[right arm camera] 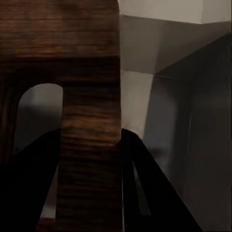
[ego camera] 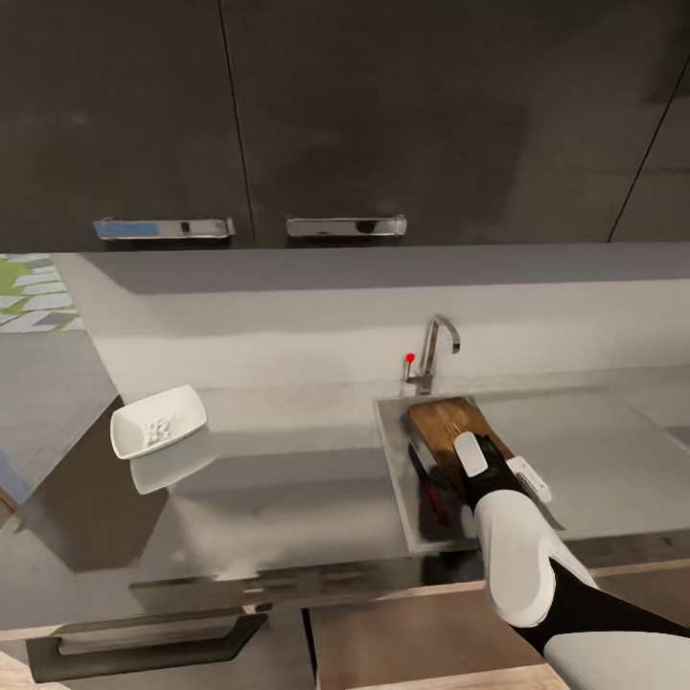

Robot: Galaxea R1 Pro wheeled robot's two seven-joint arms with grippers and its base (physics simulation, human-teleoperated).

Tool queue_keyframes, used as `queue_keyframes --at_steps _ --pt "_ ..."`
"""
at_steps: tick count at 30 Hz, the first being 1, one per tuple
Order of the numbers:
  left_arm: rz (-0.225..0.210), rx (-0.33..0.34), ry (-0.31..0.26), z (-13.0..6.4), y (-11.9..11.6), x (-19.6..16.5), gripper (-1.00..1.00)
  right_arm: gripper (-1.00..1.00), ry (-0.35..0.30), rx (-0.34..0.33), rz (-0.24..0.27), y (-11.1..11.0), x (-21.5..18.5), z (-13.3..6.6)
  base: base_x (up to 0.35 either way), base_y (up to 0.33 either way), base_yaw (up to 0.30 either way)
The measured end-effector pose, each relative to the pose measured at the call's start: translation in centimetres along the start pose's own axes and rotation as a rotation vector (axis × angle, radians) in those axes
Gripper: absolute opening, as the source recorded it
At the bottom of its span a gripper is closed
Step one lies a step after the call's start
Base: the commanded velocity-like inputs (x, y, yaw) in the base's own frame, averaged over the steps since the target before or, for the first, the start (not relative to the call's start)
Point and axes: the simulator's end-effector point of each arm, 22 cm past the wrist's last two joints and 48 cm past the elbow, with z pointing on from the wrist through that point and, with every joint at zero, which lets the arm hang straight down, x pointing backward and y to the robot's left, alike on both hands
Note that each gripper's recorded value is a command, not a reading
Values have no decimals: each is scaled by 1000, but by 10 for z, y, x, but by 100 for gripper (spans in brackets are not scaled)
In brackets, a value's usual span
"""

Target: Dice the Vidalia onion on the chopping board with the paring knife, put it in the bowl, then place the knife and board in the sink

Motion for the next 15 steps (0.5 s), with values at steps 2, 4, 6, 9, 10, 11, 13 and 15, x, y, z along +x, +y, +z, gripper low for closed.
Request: queue_keyframes --at_steps 2,4,6,9,10,11,13,15 --pt "0 0 0 0 0 0 100 -100 0 1 -1 0 1 0 211 189 0" --pt "0 0 0 0 0 0 100 -100 1 1 -1 0 2 0 153 132 0" --pt "0 0 0 0 0 0 100 -100 0 1 -1 0 2 1 35 29 0" --pt "0 0 2 0 0 0 100 -100 1 3 -3 0 3 2 7 5 0" --pt "0 0 3 0 0 1 100 -100 1 4 -4 -1 3 2 3 2 0" --pt "0 0 5 0 0 1 100 -100 2 5 -4 -1 3 3 2 2 0" --pt "0 0 7 1 0 2 100 -100 2 7 -6 -1 4 4 1 1 0" --pt "0 0 10 1 0 4 100 -100 3 9 -8 -1 5 5 0 0 0"
